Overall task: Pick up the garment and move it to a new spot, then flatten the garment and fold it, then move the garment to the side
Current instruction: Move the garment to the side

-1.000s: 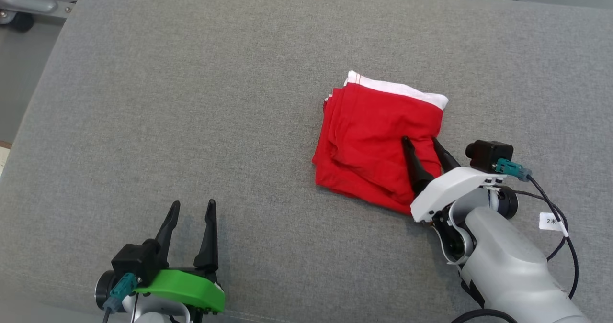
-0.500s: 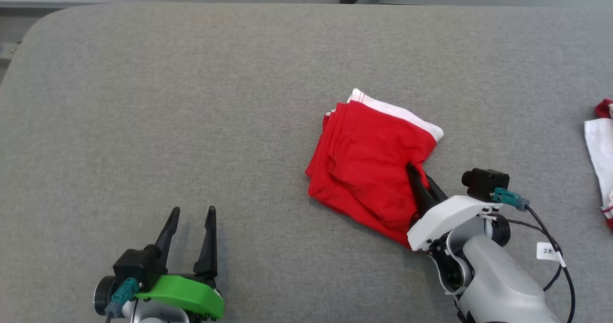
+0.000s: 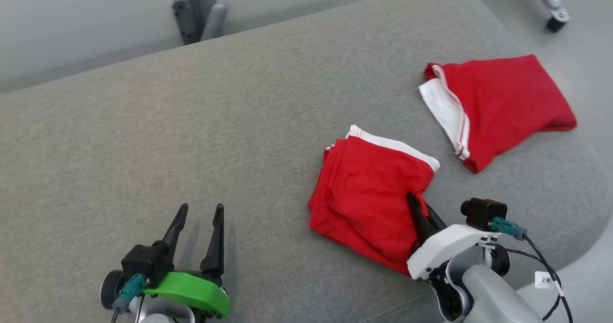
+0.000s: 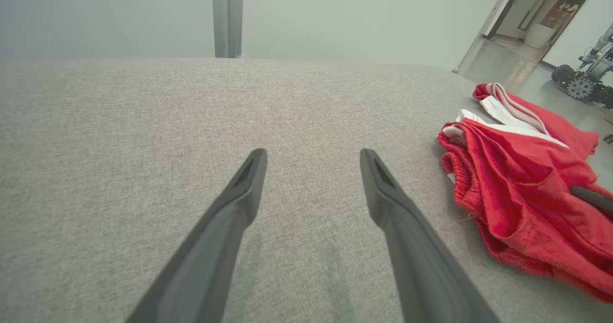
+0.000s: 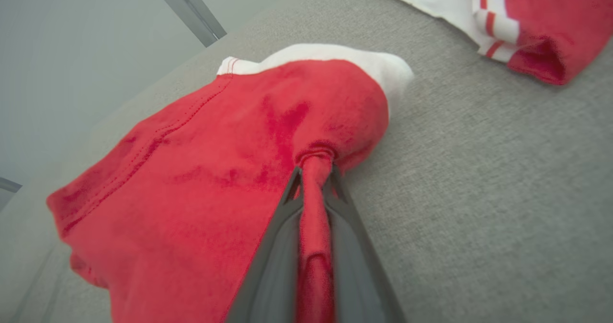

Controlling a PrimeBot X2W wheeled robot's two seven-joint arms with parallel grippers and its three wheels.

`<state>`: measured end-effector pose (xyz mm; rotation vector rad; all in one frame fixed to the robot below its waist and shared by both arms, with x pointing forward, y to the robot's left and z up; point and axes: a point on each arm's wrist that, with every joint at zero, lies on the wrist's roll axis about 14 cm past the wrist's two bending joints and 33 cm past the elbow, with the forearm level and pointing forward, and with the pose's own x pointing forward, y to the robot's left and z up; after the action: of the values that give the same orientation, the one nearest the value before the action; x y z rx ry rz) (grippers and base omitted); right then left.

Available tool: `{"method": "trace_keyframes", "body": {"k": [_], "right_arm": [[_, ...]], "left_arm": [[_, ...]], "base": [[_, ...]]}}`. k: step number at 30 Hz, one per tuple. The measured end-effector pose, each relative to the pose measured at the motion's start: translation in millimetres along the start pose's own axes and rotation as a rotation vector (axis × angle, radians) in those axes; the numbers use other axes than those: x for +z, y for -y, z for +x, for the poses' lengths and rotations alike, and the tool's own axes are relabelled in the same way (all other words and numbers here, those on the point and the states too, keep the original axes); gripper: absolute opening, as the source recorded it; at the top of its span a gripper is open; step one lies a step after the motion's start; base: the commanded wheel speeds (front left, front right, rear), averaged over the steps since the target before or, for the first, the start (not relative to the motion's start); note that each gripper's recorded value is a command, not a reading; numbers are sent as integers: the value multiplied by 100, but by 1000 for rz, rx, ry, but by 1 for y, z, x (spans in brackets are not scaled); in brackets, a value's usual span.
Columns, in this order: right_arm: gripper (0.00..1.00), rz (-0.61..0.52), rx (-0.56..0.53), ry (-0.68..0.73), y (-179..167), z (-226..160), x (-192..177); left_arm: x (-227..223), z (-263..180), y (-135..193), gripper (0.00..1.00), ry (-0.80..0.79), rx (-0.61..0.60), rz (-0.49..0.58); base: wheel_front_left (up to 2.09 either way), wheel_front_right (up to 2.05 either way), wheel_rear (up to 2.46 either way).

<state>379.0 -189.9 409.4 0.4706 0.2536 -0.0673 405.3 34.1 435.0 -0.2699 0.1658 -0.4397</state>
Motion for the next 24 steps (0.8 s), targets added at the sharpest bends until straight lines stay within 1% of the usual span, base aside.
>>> {"method": "trace_keyframes", "body": {"k": [4,5,7,11,13,16,21,24], "right_arm": [[0,17,-68,56,23,-22,15],[0,31,-104,80,34,-34,19],[0,38,-138,89,44,-45,20],[0,17,-153,98,49,-53,24],[0,-23,-137,104,47,-46,33],[0,-130,-95,110,46,-34,53],[0,-292,-13,122,36,-6,87],[0,-393,21,81,36,13,93]], "left_arm": [[-5,20,37,100,-15,-116,1],[-3,31,59,100,-9,-185,4],[-2,40,80,100,-6,-248,10],[-6,50,102,100,-13,-313,10],[-8,53,105,100,-17,-324,5],[-9,56,104,100,-17,-325,5],[-6,54,80,100,-8,-256,5],[-4,50,61,100,0,-205,10]], "base": [[0,0,0],[0,0,0],[0,0,0],[0,0,0],[0,0,0],[0,0,0],[0,0,0],[0,0,0]]}}
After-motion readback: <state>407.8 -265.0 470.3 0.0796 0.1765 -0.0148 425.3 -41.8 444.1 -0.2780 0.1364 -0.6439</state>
